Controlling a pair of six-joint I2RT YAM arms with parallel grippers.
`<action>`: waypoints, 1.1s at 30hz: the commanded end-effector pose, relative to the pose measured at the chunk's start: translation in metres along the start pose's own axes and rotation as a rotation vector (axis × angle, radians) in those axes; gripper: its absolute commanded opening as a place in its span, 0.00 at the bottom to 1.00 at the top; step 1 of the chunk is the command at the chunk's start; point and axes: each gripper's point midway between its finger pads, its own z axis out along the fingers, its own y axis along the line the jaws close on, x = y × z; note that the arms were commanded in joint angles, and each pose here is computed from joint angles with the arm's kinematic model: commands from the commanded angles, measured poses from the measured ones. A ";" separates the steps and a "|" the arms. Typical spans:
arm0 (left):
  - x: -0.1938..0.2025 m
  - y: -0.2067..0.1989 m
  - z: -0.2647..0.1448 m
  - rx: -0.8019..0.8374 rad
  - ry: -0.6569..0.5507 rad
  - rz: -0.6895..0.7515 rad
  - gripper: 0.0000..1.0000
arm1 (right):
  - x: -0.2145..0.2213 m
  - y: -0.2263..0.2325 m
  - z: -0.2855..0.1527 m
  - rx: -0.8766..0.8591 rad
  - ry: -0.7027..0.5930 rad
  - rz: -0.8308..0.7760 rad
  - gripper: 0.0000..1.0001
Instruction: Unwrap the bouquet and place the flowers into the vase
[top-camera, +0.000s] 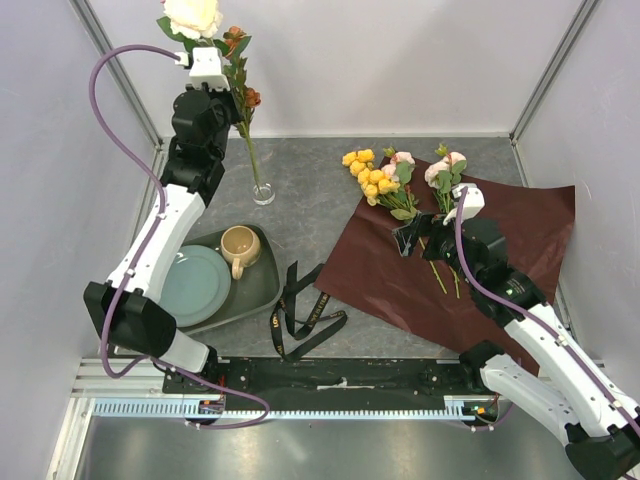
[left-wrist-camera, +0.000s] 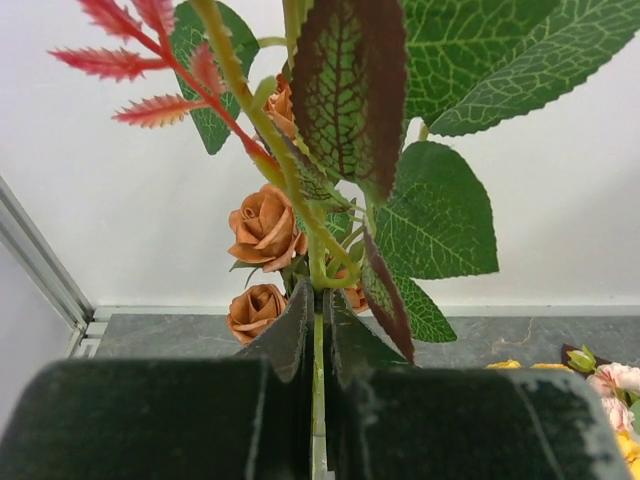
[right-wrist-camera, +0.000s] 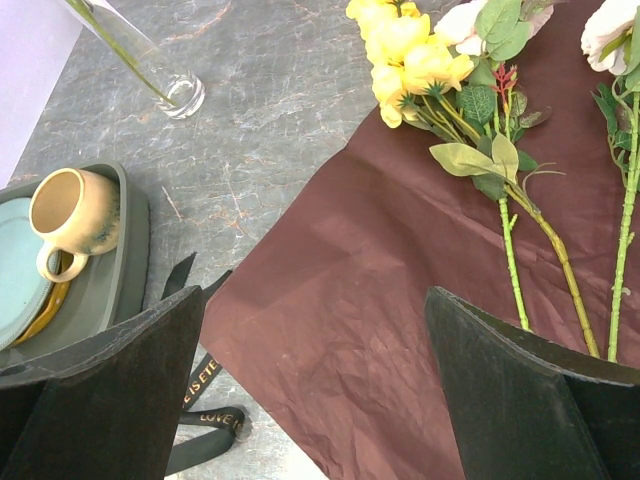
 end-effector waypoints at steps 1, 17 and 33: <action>-0.003 0.007 0.010 -0.054 -0.058 -0.053 0.02 | -0.014 0.003 -0.002 0.002 -0.040 0.001 0.98; 0.058 0.008 0.030 -0.092 0.042 -0.043 0.02 | -0.008 -0.002 0.004 0.020 -0.022 -0.012 0.98; 0.064 0.008 0.012 -0.086 0.125 -0.068 0.55 | -0.004 -0.004 0.008 0.028 -0.004 -0.025 0.98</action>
